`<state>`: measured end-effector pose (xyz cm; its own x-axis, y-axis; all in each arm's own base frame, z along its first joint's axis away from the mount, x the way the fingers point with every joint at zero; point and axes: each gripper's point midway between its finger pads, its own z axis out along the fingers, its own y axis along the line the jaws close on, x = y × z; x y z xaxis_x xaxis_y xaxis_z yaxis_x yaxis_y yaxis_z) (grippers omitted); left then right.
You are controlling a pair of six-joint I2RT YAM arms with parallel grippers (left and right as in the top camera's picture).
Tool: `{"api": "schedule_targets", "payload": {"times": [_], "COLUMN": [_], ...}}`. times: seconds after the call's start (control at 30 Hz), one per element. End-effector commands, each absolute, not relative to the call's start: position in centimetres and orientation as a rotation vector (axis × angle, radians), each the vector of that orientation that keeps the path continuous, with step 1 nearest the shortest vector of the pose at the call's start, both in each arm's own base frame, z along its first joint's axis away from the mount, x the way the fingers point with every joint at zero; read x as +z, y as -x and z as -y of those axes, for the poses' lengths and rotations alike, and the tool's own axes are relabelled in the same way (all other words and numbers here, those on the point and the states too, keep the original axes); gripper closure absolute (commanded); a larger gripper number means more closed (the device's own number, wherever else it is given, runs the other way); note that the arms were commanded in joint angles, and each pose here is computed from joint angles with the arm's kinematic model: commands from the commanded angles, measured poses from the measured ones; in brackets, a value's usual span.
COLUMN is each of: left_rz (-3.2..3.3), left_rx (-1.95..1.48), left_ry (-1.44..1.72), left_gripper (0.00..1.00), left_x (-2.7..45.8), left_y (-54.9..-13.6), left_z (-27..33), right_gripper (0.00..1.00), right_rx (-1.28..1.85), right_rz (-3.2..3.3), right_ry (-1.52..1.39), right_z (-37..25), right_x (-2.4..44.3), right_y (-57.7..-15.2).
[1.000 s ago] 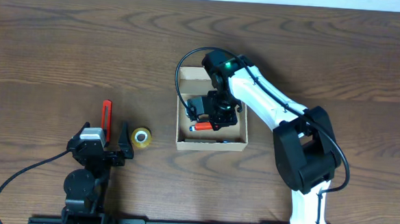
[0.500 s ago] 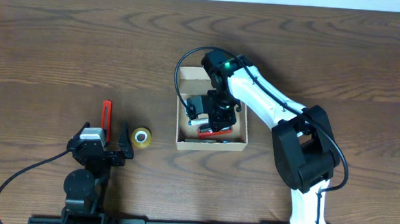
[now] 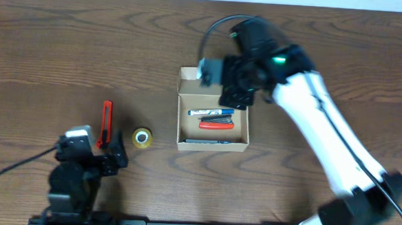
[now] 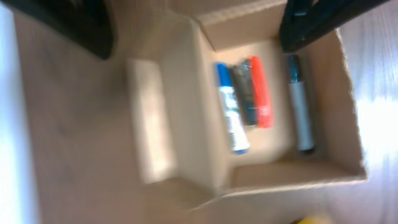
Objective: Pack container
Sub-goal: 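Withdraw the right arm aside and raise the left arm, then move the left gripper down over the tape roll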
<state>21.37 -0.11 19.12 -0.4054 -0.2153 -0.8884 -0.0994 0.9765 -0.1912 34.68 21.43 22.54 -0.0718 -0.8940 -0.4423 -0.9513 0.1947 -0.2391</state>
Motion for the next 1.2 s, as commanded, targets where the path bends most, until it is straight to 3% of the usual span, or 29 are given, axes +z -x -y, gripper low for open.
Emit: {"api": "schedule_targets", "payload": {"times": [0.0, 0.07, 0.33, 0.5, 0.8, 1.17], "left_rz": [-1.995, -2.088, -2.488, -2.850, -3.045, -3.039], "left_rx": [-0.087, -0.043, -0.133, -0.050, -0.415, -0.155], "left_ry": [0.259, 0.235, -0.248, 0.007, -0.081, -0.138], "left_gripper": [0.05, 0.05, 0.05, 0.05, 0.05, 0.02], "left_x": [25.4, 27.2, 27.3, 23.0, 18.2, 14.5], "left_y": [-22.0, -22.8, -26.6, -27.2, -28.6, -29.5], "left_z": [-0.6, -0.7, 3.5, 1.8, 6.2, 6.1], "right_gripper": [0.07, 0.01, 0.01, 0.01, 0.01, 0.01], "right_rx": [0.138, 0.107, -0.021, -0.048, -0.064, -0.049], "right_rz": [-2.084, -2.095, -2.213, -2.276, -2.304, -2.330], "right_ry": [1.340, 1.176, 0.634, 0.410, 0.252, 0.241], "right_z": [-17.4, -14.6, -1.8, 3.4, 7.0, 7.1], "right_x": [27.8, 30.2, 33.4, 33.1, 32.9, 32.0], "right_y": [-36.0, -36.7, -38.5, -38.4, -38.0, -38.3]}}
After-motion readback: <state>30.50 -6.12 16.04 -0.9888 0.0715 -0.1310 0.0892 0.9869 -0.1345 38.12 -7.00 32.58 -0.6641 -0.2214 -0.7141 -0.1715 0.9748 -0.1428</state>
